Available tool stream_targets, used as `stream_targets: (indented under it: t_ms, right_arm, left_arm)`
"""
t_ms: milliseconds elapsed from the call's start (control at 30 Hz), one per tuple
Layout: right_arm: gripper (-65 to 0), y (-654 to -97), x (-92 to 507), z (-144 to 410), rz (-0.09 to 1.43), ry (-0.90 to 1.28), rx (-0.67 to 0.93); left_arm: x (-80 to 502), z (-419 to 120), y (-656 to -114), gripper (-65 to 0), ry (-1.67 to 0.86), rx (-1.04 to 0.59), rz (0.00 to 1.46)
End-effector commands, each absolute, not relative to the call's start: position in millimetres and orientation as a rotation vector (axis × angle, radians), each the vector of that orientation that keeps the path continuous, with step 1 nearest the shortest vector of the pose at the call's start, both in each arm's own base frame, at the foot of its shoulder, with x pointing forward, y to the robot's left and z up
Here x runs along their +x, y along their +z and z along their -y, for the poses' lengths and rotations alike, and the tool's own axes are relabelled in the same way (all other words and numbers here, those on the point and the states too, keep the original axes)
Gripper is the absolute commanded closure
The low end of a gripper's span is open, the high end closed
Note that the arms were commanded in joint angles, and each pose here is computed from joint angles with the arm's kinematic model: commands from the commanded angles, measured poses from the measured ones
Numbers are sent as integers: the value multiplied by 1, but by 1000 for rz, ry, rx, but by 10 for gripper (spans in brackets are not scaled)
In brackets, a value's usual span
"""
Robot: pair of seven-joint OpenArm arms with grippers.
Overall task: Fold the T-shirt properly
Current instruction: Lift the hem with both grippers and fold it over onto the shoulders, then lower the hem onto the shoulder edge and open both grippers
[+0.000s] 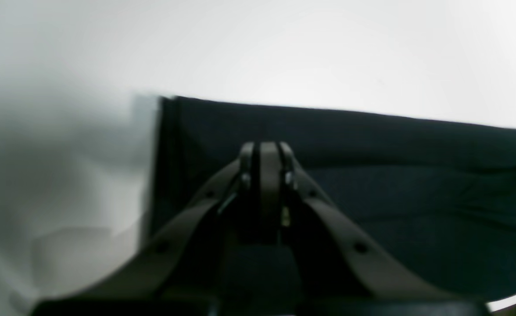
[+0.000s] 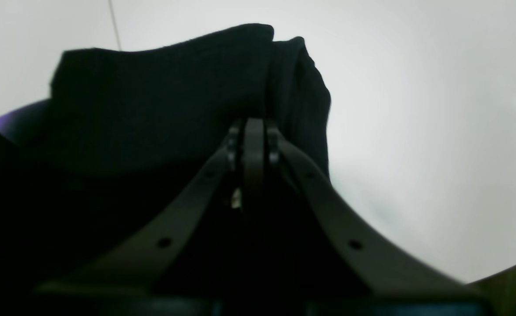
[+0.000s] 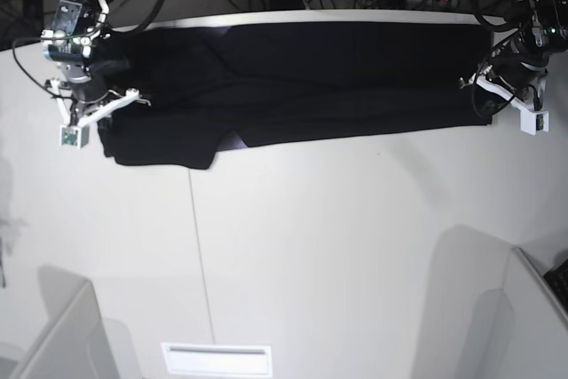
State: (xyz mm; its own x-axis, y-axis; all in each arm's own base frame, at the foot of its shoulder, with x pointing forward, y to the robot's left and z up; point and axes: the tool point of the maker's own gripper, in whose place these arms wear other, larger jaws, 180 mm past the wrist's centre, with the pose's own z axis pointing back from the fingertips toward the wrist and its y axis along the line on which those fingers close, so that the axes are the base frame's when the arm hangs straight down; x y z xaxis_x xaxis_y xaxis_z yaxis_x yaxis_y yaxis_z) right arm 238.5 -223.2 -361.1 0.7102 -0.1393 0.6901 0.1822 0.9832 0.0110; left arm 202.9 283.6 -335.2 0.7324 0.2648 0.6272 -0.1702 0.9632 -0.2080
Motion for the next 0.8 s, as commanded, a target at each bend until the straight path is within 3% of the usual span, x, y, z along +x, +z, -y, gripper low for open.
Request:
stream_targets:
  t_ms: [0,767]
  right_arm:
    - [0,-350,244,227,805,-172,-74]
    - [0,-375,191,242,691,-267,-107]
  left_arm:
    - [205,-284,-328,0,219,-135,729]
    - [197,-290,-332,0,207,-112,699]
